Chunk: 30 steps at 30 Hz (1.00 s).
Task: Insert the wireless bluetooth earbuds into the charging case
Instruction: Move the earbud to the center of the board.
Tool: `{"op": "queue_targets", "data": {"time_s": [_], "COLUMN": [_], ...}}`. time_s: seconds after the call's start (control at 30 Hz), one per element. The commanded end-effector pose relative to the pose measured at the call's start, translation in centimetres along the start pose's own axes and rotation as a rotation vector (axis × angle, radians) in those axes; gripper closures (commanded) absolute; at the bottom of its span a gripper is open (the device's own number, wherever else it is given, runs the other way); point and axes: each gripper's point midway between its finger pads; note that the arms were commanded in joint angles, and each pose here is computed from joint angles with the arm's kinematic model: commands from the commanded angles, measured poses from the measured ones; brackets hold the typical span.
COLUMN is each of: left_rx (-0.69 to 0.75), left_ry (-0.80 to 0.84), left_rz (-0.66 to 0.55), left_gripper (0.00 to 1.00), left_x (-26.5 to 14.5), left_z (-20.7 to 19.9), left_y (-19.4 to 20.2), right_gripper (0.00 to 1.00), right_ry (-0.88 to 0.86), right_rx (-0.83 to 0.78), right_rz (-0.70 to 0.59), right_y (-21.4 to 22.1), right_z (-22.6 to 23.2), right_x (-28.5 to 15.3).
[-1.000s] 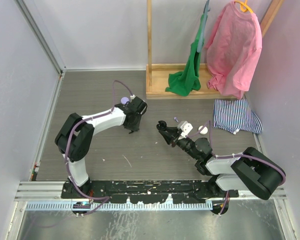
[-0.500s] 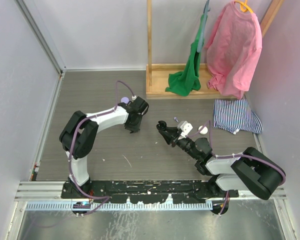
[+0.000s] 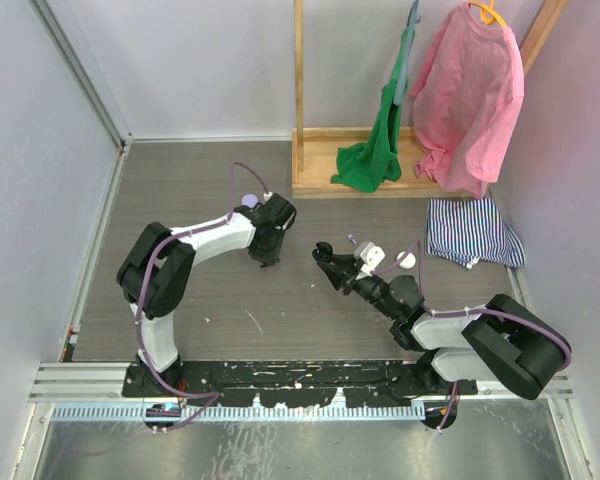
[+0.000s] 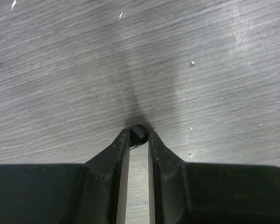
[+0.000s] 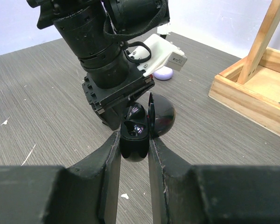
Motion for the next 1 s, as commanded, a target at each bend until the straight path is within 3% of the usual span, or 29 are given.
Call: {"op": "queue_targets", "data": {"time_s": [0.0,0.23,0.43,0.77,0.97], "left_rx": [-0.058,-0.127,-0.281,-0.468,-0.428], "left_ry": [0.089,0.154,0.112,0.049,0.036], "left_rz": [-0.083,-0.103,-0.051,-0.019,-0.013], "left_gripper": [0.86,0.86,0.88,0.83,0.68], "left_x": [-2.8,-4.3,-3.2,-1.5,-2.1], "left_z": [-0.6,-0.6,0.2,1.5,1.7], "left_y": [-1.7,-1.7,0.6,4.0,3.6], "right_gripper": [0.94,0.94,0.94,0.94,0.94], "right_ry": [-0.002,-0.015,-0.022,-0.035,-0.042], "right_rx": [-0.015,-0.015,-0.015,-0.014,-0.015], "right_rz": [-0.086,-0.08,-0.073,-0.064,-0.061], "right_y": [-2.5,-2.4,-2.3,-2.0,-1.9], "right_z": [-0.3,-0.1,0.1,0.3,0.4], "right_x": [1.0,1.1,1.2,1.4,1.5]}}
Point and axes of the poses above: each gripper's point midway between its finger pads, its own x axis out along the fingers, its own z axis along the line the jaws close on, y = z × x, and after that the axes turned 9 degrees about -x, right-handed
